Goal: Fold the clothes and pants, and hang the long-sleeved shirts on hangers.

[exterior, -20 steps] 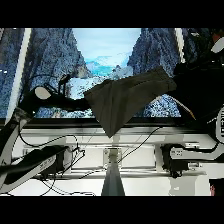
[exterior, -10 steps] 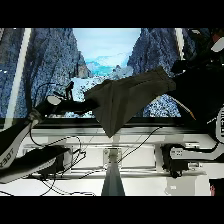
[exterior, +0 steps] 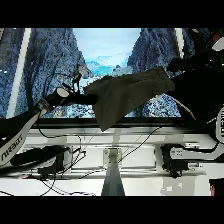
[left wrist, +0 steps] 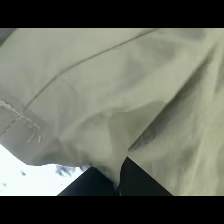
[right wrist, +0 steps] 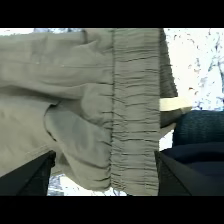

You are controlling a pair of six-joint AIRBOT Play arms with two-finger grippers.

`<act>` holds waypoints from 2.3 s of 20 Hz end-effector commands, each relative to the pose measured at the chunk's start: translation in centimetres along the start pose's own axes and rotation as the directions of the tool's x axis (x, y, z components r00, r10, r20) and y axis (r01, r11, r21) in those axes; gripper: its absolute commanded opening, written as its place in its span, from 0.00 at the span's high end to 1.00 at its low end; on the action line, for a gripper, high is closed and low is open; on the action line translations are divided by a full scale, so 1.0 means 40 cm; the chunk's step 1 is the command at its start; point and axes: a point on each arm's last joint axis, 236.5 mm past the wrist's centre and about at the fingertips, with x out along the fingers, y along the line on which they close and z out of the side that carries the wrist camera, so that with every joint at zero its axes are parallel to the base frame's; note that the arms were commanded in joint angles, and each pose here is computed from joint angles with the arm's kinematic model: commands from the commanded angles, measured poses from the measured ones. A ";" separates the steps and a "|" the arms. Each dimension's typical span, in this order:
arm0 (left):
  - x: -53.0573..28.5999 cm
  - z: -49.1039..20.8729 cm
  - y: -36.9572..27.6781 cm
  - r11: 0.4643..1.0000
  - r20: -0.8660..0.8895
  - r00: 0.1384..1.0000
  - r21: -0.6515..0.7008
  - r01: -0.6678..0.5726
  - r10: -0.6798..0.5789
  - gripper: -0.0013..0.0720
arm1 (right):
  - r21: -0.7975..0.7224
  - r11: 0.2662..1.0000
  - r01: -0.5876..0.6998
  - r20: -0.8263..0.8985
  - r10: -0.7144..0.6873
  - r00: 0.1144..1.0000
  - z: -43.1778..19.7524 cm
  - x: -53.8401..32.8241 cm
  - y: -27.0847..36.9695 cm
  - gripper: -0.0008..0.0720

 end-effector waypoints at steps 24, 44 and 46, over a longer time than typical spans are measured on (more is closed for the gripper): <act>-0.392 0.111 0.437 0.850 -0.066 0.882 0.309 -0.427 0.467 0.98 | 0.400 0.857 -0.325 -0.150 0.411 0.899 -0.124 0.485 0.469 0.03; -0.363 0.112 0.409 0.884 -0.068 0.909 0.273 -0.381 0.412 0.98 | 0.270 0.908 -0.319 -0.208 0.379 0.902 -0.066 0.446 0.492 0.04; -0.354 0.113 0.400 0.895 -0.068 0.917 0.257 -0.364 0.392 0.98 | 0.294 0.906 -0.305 -0.249 0.380 0.891 -0.100 0.494 0.518 0.04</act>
